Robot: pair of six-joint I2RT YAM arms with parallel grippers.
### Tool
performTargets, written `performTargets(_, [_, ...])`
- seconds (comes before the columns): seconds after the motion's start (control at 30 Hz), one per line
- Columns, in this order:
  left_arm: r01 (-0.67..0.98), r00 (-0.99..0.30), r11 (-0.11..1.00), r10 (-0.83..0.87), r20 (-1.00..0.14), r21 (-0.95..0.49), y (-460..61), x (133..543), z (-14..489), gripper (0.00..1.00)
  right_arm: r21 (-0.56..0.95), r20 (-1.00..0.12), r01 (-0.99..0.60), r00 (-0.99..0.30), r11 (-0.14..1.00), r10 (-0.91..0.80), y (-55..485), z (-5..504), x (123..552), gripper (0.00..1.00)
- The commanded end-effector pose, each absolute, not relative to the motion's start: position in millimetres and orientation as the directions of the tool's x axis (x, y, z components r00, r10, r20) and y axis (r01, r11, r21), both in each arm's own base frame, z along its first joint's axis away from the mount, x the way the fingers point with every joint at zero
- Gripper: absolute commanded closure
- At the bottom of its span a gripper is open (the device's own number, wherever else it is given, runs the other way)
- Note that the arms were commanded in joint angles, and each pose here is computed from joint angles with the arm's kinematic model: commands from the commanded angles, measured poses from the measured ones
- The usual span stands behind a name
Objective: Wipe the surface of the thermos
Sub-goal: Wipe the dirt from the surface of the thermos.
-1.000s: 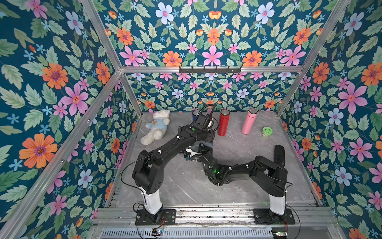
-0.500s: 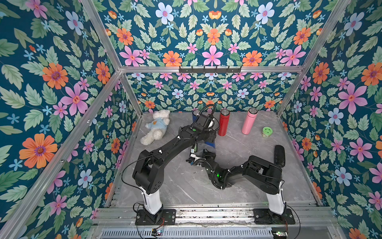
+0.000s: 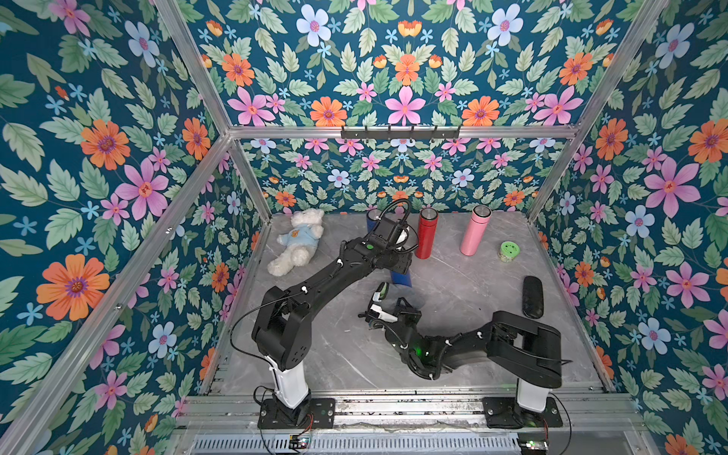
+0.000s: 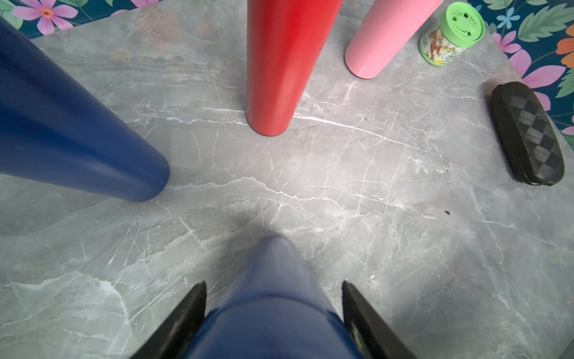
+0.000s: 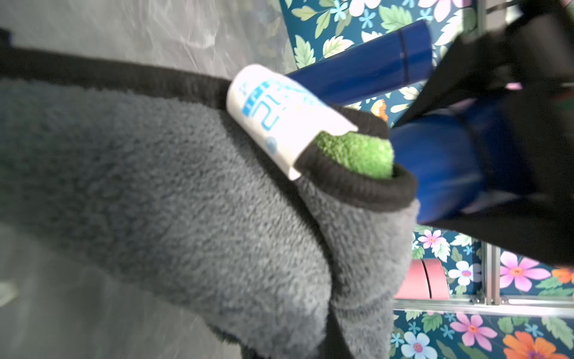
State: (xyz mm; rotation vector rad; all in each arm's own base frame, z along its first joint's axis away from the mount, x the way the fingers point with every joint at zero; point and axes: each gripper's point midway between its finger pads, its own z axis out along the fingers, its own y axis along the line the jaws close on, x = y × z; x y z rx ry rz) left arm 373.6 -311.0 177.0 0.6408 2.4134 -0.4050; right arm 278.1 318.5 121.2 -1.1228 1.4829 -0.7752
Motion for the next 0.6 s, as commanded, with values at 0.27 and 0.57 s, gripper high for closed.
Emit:
performTargets(0.27, [0.631,-0.703,0.771,0.521,-0.484,-0.086,-278.9,326.3,146.8,1.00,-0.612,-0.594,-0.385,-0.352,0.691,-0.723,220.5,147.4,210.6,1.00])
performTargets(0.57, [0.821,-0.465,0.568,0.599,-0.652,-0.064,-289.1,296.7,169.0,1.00,0.012,-0.716,-0.496,-0.611,0.868,-0.338,200.7,175.9,176.1,1.00])
